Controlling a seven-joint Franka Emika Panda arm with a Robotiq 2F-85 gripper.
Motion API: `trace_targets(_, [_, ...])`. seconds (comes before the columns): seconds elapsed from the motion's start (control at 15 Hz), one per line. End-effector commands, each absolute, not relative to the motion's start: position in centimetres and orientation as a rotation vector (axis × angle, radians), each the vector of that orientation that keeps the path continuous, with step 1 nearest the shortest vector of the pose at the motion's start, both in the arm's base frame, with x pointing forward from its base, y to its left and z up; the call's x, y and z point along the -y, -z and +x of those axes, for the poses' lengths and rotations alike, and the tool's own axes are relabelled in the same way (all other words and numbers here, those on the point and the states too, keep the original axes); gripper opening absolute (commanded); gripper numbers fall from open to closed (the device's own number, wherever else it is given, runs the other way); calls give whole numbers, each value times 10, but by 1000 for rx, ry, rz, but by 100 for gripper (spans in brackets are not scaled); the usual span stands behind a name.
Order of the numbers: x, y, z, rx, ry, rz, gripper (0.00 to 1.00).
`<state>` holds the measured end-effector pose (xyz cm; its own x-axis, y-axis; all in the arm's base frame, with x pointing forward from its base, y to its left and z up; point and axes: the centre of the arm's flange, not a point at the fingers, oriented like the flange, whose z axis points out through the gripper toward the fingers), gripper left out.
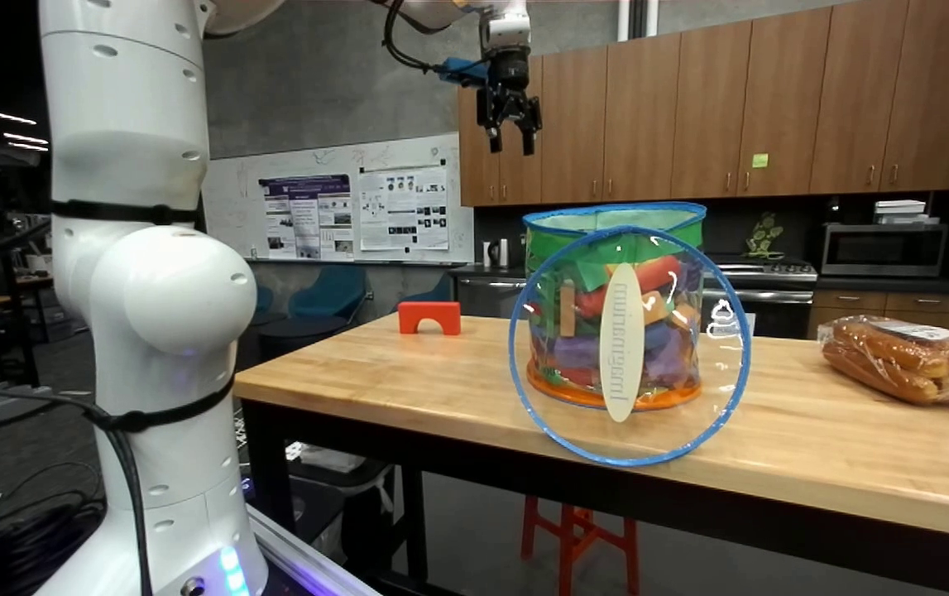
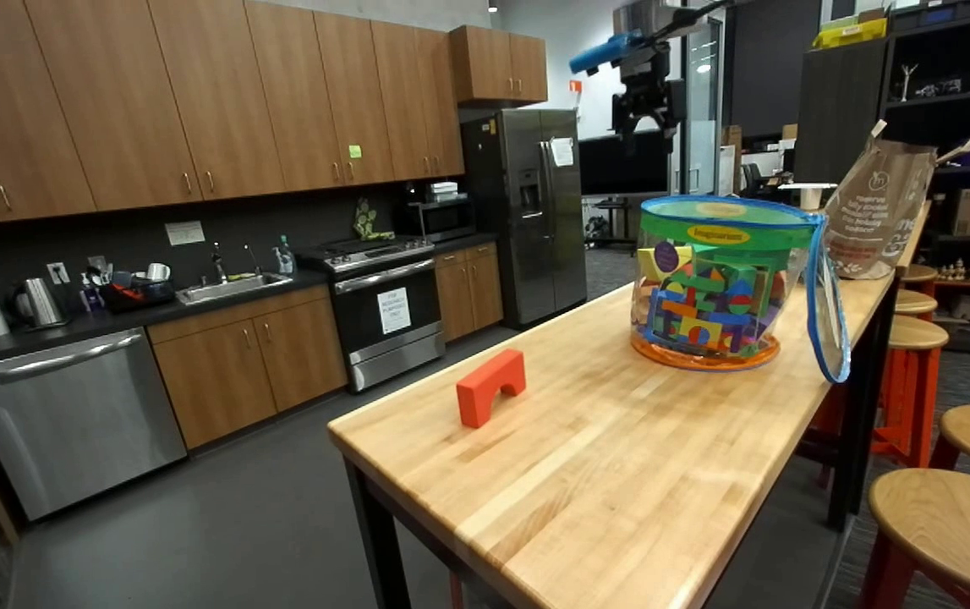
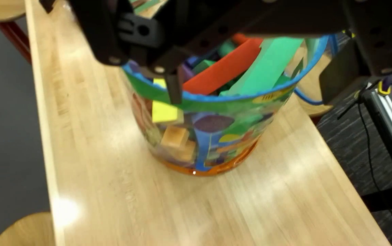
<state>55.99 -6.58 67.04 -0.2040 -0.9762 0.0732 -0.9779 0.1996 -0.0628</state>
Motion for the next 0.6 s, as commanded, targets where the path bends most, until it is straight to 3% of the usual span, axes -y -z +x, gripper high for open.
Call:
trace_targets(0.0, [1, -641, 578, 2316, -195, 2142, 100])
trace_targets(0.53, [-87, -575, 581, 2175, -149, 2348, 100])
